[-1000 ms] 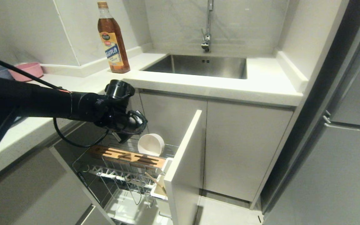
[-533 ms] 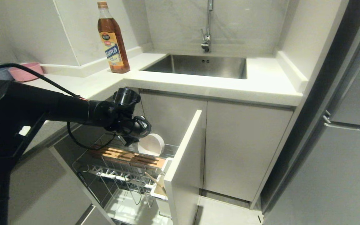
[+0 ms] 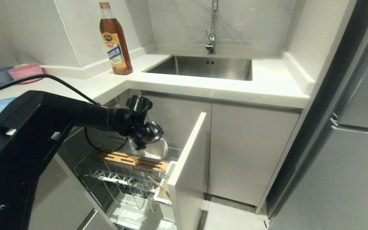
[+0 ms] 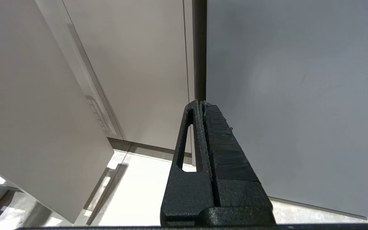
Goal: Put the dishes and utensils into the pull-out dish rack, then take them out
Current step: Take the bowl out of the cupboard
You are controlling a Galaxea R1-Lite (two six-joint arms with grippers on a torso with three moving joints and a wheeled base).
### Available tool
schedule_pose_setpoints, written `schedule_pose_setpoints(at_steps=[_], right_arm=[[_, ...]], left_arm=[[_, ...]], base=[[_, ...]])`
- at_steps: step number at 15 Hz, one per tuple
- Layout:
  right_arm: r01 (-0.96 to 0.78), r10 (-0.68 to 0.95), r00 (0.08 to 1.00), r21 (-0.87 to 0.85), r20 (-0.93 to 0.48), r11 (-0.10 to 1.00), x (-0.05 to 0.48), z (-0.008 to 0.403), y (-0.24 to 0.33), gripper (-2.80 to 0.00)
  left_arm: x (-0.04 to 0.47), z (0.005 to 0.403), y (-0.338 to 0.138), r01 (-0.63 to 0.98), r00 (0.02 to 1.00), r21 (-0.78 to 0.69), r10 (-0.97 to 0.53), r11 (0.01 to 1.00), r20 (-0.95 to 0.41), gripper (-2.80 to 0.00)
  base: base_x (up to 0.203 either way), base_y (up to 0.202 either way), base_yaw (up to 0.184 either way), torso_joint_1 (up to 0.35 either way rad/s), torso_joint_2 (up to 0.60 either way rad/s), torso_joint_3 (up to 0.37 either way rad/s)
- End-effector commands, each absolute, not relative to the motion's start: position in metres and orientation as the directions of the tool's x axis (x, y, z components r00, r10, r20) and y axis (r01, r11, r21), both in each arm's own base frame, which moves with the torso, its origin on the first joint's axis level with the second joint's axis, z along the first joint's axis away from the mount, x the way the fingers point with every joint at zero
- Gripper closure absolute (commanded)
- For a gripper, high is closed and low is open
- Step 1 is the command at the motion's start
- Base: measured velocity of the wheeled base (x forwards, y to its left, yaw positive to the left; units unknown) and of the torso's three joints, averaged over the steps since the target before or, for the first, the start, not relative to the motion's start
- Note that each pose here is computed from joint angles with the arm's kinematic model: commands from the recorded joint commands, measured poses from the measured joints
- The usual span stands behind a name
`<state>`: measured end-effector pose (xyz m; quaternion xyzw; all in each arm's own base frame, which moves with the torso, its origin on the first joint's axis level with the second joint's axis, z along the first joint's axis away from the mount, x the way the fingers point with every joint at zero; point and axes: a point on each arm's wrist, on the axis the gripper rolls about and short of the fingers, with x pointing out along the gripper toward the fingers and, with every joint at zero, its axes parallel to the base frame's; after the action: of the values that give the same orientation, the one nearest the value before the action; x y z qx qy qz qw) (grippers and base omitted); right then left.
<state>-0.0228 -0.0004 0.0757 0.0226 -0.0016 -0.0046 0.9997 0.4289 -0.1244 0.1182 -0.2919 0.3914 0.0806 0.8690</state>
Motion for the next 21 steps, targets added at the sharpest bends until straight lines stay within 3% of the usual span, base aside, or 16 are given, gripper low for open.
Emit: schedule_pose_setpoints(at_steps=[1,11,12,21], right_arm=[[0.009,-0.009,1.0,0.046,0.003,0.999,-0.023,0.076,0.0,0.0],[0.009,-0.009,1.0,0.045,0.003,0.999,-0.023,0.076,0.0,0.0],[0.009,-0.009,1.0,0.045,0.003,0.999,-0.023,0.076,0.0,0.0],[0.009,-0.009,1.0,0.046,0.003,0.999,-0.023,0.076,0.0,0.0]], left_arm=[[0.435,0.103,-0.129,-0.374,0.663,-0.427,-0.085,0.823,-0.744,-2.8],[0.445,0.091,-0.132,-0.341,0.69,-0.431,-0.09,0.835,-0.719,-2.8],[0.445,0.091,-0.132,-0.34,0.688,-0.43,-0.09,0.836,-0.72,0.0],[0.439,0.106,-0.132,-0.335,0.704,-0.441,-0.09,0.832,-0.704,0.0]], base=[[0.0,0.0,0.0,0.0,0.0,0.0],[0.0,0.0,0.0,0.0,0.0,0.0],[0.0,0.0,0.0,0.0,0.0,0.0],[0.0,0.0,0.0,0.0,0.0,0.0]])
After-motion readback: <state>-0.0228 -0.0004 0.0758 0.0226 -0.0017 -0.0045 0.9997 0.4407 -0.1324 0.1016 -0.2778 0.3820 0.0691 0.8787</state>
